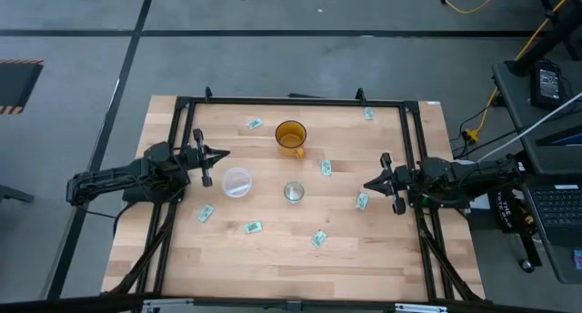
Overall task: Pick and place Stevia / Truvia into bins
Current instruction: Put the stevia packet into the plastic tupperware
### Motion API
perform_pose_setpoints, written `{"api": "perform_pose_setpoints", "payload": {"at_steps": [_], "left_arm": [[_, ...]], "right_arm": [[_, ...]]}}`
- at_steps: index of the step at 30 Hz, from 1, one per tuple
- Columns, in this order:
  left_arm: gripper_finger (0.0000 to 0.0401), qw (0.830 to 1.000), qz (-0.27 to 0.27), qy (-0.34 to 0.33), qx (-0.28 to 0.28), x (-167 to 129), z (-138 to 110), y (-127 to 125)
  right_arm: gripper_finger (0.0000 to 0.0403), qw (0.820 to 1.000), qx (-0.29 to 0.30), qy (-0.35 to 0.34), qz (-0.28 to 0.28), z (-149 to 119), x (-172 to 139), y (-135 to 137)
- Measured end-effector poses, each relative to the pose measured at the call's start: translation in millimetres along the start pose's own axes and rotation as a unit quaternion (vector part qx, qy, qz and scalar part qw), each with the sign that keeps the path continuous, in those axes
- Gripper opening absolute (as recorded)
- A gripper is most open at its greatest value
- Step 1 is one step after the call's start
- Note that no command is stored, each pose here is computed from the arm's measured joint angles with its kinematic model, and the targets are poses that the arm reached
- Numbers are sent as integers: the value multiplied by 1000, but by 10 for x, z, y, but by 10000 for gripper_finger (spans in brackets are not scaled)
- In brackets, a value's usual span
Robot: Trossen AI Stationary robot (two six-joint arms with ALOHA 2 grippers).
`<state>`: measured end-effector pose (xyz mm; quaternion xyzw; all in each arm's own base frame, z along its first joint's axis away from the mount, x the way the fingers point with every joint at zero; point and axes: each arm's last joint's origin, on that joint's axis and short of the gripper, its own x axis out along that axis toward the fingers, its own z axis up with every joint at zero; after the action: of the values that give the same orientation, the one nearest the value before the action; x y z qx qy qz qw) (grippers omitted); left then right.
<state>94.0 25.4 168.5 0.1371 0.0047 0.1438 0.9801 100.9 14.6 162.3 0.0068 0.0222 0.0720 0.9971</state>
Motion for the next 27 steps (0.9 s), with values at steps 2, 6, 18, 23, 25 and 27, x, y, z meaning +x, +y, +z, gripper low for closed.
{"api": "perform_pose_setpoints", "payload": {"at_steps": [2,6,18,23,25,27], "left_arm": [[4,1000,0,0,-1,0,1,1],[4,1000,0,-1,-1,0,1,1],[4,1000,10,-6,0,0,14,9],[4,998,39,-35,-20,-4,77,40],[4,999,27,-36,-28,-4,74,32],[4,999,17,-38,-30,-2,74,25]], "right_arm": [[19,1000,-7,-2,-9,4,0,-5],[19,997,-10,-14,-73,27,-3,-42],[19,976,-9,-97,-197,310,-65,-159],[19,975,-14,-58,-215,346,-30,-198],[19,971,-13,-35,-237,309,2,-228],[19,960,4,-16,-279,270,30,-272]]}}
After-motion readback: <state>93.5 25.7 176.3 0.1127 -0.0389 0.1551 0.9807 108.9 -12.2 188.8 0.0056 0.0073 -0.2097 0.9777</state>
